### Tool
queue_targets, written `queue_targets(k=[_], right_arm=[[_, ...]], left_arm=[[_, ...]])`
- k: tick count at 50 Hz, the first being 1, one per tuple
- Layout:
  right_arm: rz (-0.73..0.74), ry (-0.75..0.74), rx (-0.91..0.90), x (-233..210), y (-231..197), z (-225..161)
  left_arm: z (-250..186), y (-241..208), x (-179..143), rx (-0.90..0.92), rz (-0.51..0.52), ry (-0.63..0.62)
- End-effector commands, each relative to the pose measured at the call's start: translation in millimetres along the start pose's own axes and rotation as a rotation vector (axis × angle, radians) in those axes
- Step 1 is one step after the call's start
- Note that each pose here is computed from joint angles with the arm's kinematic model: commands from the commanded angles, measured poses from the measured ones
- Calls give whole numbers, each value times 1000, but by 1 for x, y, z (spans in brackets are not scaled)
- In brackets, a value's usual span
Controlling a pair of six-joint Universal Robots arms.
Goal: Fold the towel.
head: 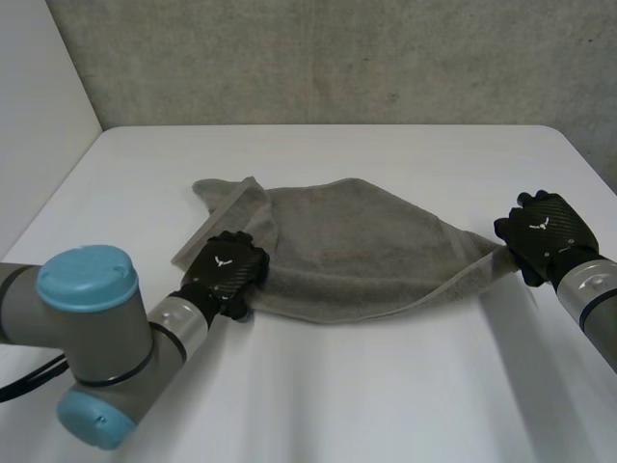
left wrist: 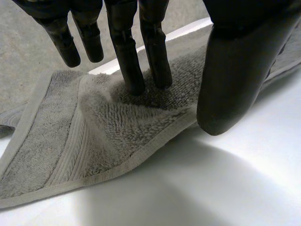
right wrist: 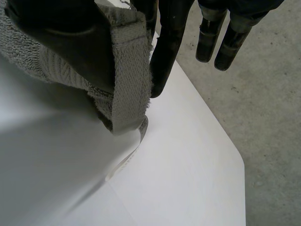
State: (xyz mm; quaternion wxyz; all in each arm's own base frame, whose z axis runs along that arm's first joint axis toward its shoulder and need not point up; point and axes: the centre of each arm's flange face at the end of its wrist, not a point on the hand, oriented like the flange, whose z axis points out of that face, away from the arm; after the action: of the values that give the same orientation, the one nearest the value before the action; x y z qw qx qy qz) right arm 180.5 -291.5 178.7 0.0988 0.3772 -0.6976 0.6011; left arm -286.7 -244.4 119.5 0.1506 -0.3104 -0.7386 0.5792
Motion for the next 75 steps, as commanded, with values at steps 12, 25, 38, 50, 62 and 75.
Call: queue_targets(k=[12, 25, 38, 50, 62, 75], right_arm=[[0, -4, 3, -1, 0, 1], [1, 6, 3, 2, 0, 2], [152, -114, 11, 8, -39, -30], [103, -286, 102, -15, -59, -20], [-36, 188, 566, 61, -175, 47], [13, 321, 759, 100, -219, -4]], left_arm=[[27, 12, -3, -10, 10, 0], [28, 6, -10, 4, 2, -13], [-30, -82, -26, 192, 30, -66], [-25, -90, -62, 171, 26, -48], [52, -155, -113, 412, 255, -126], [-8, -271, -124, 805, 408, -250]])
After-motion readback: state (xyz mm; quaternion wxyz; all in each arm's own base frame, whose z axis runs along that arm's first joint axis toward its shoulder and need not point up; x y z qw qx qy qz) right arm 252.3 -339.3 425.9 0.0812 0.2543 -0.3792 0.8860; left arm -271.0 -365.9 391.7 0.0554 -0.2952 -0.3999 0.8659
